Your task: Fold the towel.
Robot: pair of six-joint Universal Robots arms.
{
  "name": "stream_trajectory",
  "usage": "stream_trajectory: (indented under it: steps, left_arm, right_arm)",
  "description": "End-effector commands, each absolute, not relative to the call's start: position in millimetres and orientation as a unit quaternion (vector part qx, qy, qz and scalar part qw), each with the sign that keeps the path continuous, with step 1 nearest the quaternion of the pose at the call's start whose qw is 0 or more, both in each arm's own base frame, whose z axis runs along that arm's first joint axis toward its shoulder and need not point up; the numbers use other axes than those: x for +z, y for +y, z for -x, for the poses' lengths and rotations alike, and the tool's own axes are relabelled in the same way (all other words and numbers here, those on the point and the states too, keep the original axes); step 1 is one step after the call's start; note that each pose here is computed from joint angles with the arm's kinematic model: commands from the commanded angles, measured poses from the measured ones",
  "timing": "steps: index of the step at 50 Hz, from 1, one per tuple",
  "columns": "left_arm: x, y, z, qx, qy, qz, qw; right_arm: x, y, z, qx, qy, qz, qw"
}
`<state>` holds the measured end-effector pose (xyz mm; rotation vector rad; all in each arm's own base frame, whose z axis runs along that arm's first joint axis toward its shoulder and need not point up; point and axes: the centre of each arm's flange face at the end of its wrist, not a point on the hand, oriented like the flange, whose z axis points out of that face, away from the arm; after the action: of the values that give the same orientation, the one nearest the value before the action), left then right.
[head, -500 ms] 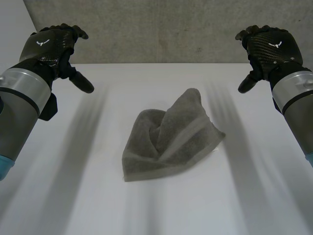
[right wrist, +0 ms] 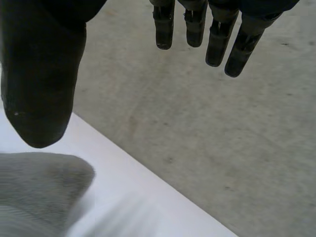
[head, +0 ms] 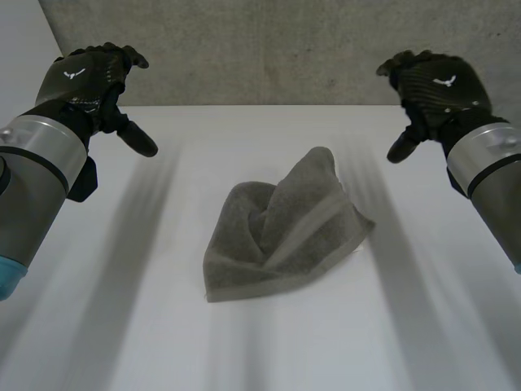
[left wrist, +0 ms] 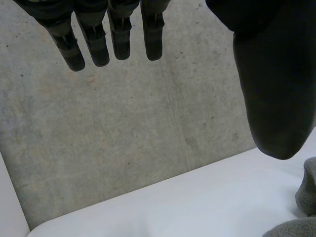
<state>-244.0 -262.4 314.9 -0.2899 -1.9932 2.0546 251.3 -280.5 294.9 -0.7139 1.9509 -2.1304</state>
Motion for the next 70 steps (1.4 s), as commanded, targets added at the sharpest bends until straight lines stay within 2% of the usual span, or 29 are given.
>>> stream_trajectory:
  steps: [1, 5, 6, 8, 9, 10, 13, 22, 32, 37, 39, 45, 47, 53, 55, 56, 58, 59, 61, 65, 70]
  left_arm:
    - [311.4, -264.4, 244.5, 0.705, -0.69, 0.1, 0.131]
    - [308.8, -265.5, 245.0, 0.702, -0.693, 0.101, 0.13]
    - [308.8, -265.5, 245.0, 0.702, -0.693, 0.101, 0.13]
    - [306.7, -266.4, 245.3, 0.7, -0.695, 0.102, 0.13]
    - [305.7, -266.8, 245.5, 0.699, -0.696, 0.102, 0.129]
    - [305.7, -266.8, 245.5, 0.699, -0.696, 0.102, 0.129]
    - [304.7, -266.9, 245.4, 0.698, -0.697, 0.102, 0.128]
    - [300.7, -268.1, 246.5, 0.694, -0.701, 0.103, 0.128]
    - [295.0, -270.0, 247.3, 0.688, -0.706, 0.104, 0.127]
    - [294.9, -270.4, 247.3, 0.689, -0.707, 0.104, 0.126]
    - [294.9, -270.4, 247.3, 0.689, -0.707, 0.104, 0.126]
    - [294.8, -270.7, 247.4, 0.689, -0.707, 0.104, 0.126]
    - [294.3, -270.9, 247.5, 0.688, -0.707, 0.104, 0.126]
    - [289.1, -271.6, 247.8, 0.683, -0.712, 0.105, 0.125]
    - [286.6, -272.3, 248.8, 0.681, -0.714, 0.106, 0.125]
    - [283.7, -272.9, 250.2, 0.679, -0.716, 0.108, 0.125]
    - [280.5, -273.2, 252.5, 0.675, -0.718, 0.112, 0.128]
    - [276.7, -273.3, 254.9, 0.671, -0.72, 0.118, 0.132]
    - [271.3, -274.0, 257.7, 0.664, -0.724, 0.126, 0.137]
    - [257.5, -274.4, 266.6, 0.646, -0.731, 0.153, 0.155]
    - [226.6, -276.0, 298.7, 0.623, -0.72, 0.231, 0.202]
  right_arm:
    - [259.2, -262.2, -274.7, -0.645, 0.673, 0.329, 0.149]
    - [222.9, -236.7, -305.7, -0.598, 0.664, 0.414, 0.171]
    - [222.8, -236.6, -305.8, -0.598, 0.664, 0.414, 0.171]
    - [196.2, -230.7, -312.3, -0.574, 0.663, 0.456, 0.152]
    - [196.1, -230.7, -312.3, -0.574, 0.663, 0.456, 0.152]
    - [180.0, -229.5, -314.2, -0.559, 0.663, 0.478, 0.14]
    - [160.7, -225.6, -320.0, -0.544, 0.658, 0.504, 0.133]
    - [144.1, -245.6, -333.3, -0.611, 0.625, 0.475, 0.106]
    - [117.7, -248.6, -340.2, -0.605, 0.622, 0.484, 0.116]
    - [130.4, -249.1, -340.0, -0.614, 0.616, 0.479, 0.117]
    - [155.9, -251.0, -335.7, -0.636, 0.607, 0.461, 0.12]
    - [184.5, -248.4, -330.3, -0.654, 0.602, 0.435, 0.144]
    - [205.1, -248.7, -317.1, -0.662, 0.594, 0.431, 0.152]
    - [223.7, -247.0, -282.8, -0.639, 0.605, 0.449, 0.157]
    - [225.1, -255.2, -252.0, -0.623, 0.623, 0.453, 0.135]
    - [225.1, -255.3, -251.8, -0.623, 0.623, 0.453, 0.135]
    - [220.9, -270.0, -214.7, -0.608, 0.647, 0.45, 0.097]
    - [220.9, -270.0, -214.5, -0.607, 0.647, 0.45, 0.097]
    - [219.8, -280.8, -186.4, -0.594, 0.659, 0.457, 0.059]
    - [220.6, -288.9, -161.9, -0.577, 0.671, 0.464, 0.024]
    - [221.4, -287.2, -150.5, -0.553, 0.69, 0.466, 0.018]
